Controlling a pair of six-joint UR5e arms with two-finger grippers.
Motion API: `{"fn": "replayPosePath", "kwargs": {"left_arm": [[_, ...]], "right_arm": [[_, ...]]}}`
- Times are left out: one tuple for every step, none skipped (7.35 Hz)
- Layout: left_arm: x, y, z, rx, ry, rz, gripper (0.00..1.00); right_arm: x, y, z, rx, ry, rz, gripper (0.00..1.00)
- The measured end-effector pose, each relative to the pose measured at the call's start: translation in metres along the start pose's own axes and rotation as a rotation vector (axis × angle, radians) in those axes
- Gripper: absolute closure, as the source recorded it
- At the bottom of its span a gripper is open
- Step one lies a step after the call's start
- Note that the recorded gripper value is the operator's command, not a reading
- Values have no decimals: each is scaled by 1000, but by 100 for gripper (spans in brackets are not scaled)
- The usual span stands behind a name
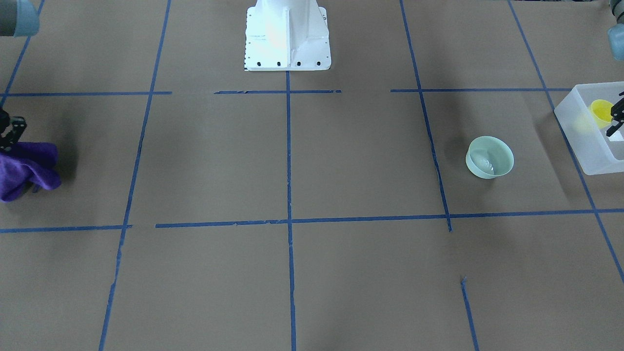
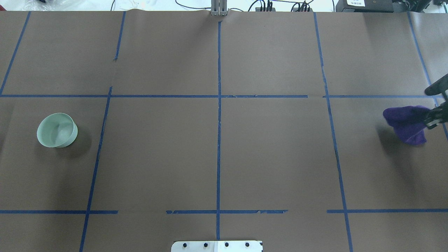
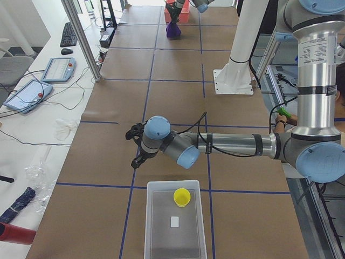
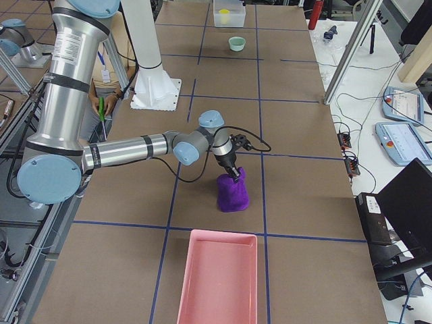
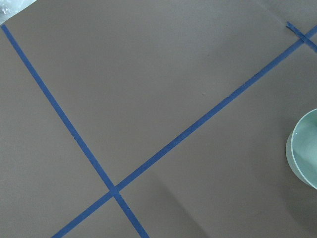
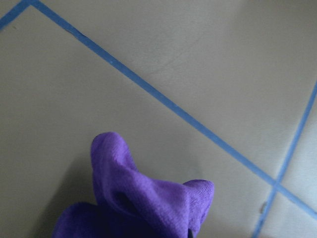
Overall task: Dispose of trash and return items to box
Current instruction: 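Grasp the purple cloth with the right gripper and lift it away, then carry the purple cloth to the pink tray and drop it in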
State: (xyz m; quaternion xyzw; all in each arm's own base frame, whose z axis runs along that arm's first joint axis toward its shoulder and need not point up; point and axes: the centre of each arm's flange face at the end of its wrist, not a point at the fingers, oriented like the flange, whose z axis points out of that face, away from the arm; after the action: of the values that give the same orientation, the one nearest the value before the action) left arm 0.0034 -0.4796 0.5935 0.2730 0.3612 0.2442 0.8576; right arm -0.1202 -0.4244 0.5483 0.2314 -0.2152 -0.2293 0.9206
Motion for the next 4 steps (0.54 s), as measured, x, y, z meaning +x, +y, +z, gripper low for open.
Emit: {"fn": "replayPosePath", "kwargs": {"left_arm": [[2,-5,-3,-1,0,-1,0],[4,-9,-6,0,-3,-5,0],[7,-15,-11,9,-14,-30,0],[12,-24,-21,29,-41,-78,0]], "right_arm": [[50,12,-22,-9,-9,-38,100],[99,32,-45,-18,-8,-74,100],[148,54,-66,-34,12,-127,100],[199,80,-80,-63,31,-162,78]]}}
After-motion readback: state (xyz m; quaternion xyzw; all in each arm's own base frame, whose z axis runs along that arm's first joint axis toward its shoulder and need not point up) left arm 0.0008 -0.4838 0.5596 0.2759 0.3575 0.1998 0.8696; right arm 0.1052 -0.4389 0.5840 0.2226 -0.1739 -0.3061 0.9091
